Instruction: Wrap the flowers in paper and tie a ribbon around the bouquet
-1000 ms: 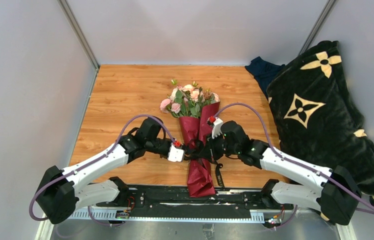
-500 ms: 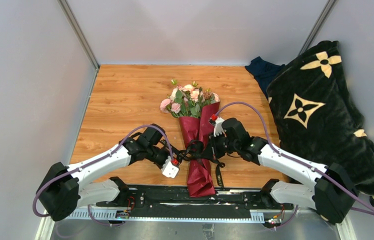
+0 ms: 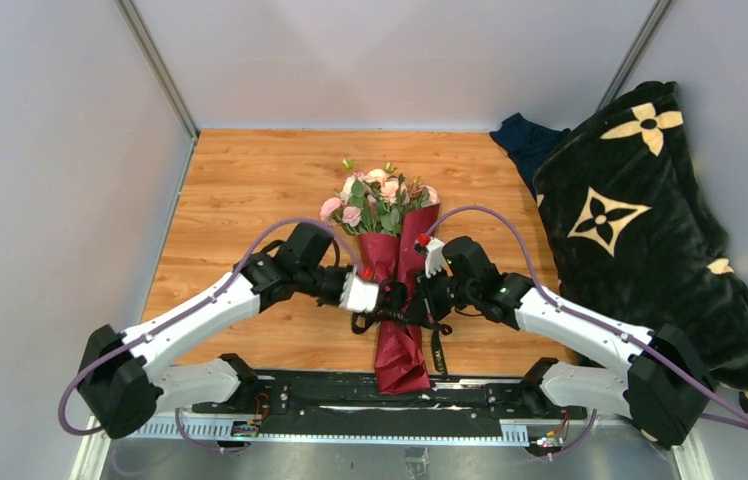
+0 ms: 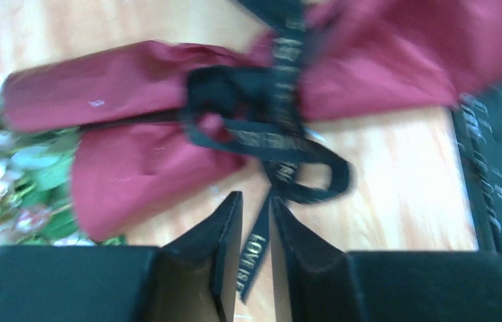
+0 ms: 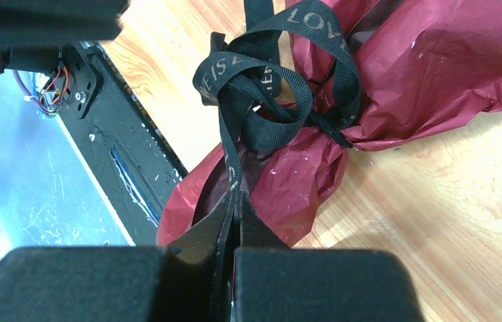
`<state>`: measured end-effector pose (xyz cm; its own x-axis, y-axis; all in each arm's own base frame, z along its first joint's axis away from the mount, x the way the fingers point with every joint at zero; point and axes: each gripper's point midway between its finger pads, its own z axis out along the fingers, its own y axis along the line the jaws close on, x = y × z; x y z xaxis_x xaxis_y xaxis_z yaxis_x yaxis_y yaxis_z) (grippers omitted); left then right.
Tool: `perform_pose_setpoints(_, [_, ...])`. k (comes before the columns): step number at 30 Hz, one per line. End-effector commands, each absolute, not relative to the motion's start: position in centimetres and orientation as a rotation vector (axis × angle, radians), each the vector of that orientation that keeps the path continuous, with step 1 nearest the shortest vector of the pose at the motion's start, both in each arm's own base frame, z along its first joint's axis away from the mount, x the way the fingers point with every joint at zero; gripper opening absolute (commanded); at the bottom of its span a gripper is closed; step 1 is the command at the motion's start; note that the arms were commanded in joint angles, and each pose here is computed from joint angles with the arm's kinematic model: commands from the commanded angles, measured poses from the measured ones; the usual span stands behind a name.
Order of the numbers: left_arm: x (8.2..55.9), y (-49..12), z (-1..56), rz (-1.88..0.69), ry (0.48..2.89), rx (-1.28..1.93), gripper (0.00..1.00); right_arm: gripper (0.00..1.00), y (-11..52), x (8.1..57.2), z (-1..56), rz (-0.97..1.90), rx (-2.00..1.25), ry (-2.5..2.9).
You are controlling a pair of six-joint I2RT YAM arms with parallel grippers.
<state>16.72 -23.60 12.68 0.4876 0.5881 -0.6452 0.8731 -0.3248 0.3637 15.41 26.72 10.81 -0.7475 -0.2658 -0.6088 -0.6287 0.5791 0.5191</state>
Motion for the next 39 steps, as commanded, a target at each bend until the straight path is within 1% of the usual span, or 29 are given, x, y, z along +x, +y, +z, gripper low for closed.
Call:
perform_pose_setpoints(1, [23.8, -28.9, 17.0, -0.634, 1.607, 1.346, 0.23, 0.0, 26.8, 16.0, 11.7, 1.029, -0.748, 2.301])
perform_pose_setpoints(3, [25.2, -30.2, 16.8, -0.693, 1.68, 1.179, 0.27, 0.0, 26.9, 16.2, 11.9, 1.027, -0.75, 2.289])
perform_pose_setpoints(6, [25.7, -30.8, 15.0, -0.744, 1.769, 1.096, 0.31, 0.0, 27.1, 16.5, 12.1, 1.034, -0.74, 2.267])
perform_pose_setpoints(9, [24.9, -31.3, 13.6, -0.794, 1.81, 1.111, 0.37, 0.0, 27.2, 16.8, 11.9, 1.039, -0.724, 2.259])
perform_pose_setpoints(14, [24.0, -31.5, 12.2, -0.796, 1.806, 1.155, 0.43, 0.0, 27.0, 17.0, 11.5, 1.054, -0.71, 2.265])
perform_pose_setpoints(21, [23.6, -31.1, 9.7, -0.767, 1.837, 1.224, 0.41, 0.0, 27.0, 17.2, 11.5, 1.059, -0.703, 2.261])
perform_pose_setpoints(24, [24.3, -30.7, 9.1, -0.711, 1.852, 1.223, 0.41, 0.0, 26.9, 17.2, 11.5, 1.062, -0.701, 2.26])
perform_pose_setpoints(27, [24.7, -30.4, 8.5, -0.668, 1.864, 1.226, 0.34, 0.0, 27.0, 17.2, 11.6, 1.069, -0.704, 2.254])
perform_pose_setpoints(30, [24.0, -30.3, 8.4, -0.686, 1.846, 1.282, 0.26, 0.0, 26.9, 17.4, 11.6, 1.064, -0.698, 2.253])
perform_pose_setpoints(32, [23.6, -30.1, 8.5, -0.691, 1.843, 1.3, 0.16, 0.0, 26.9, 17.5, 11.6, 1.067, -0.694, 2.251])
perform_pose_setpoints(33, [23.5, -30.1, 8.7, -0.695, 1.84, 1.305, 0.06, 0.0, 26.9, 17.6, 11.6, 1.068, -0.689, 2.249])
perform_pose_setpoints(34, [23.3, -30.2, 9.1, -0.704, 1.839, 1.301, 0.0, 0.0, 27.0, 17.7, 11.5, 1.068, -0.685, 2.25])
perform_pose_setpoints(39, [22.1, -32.1, 13.8, -0.835, 1.742, 1.273, 0.0, 0.0, 27.5, 19.8, 12.3, 1.035, -0.604, 2.204])
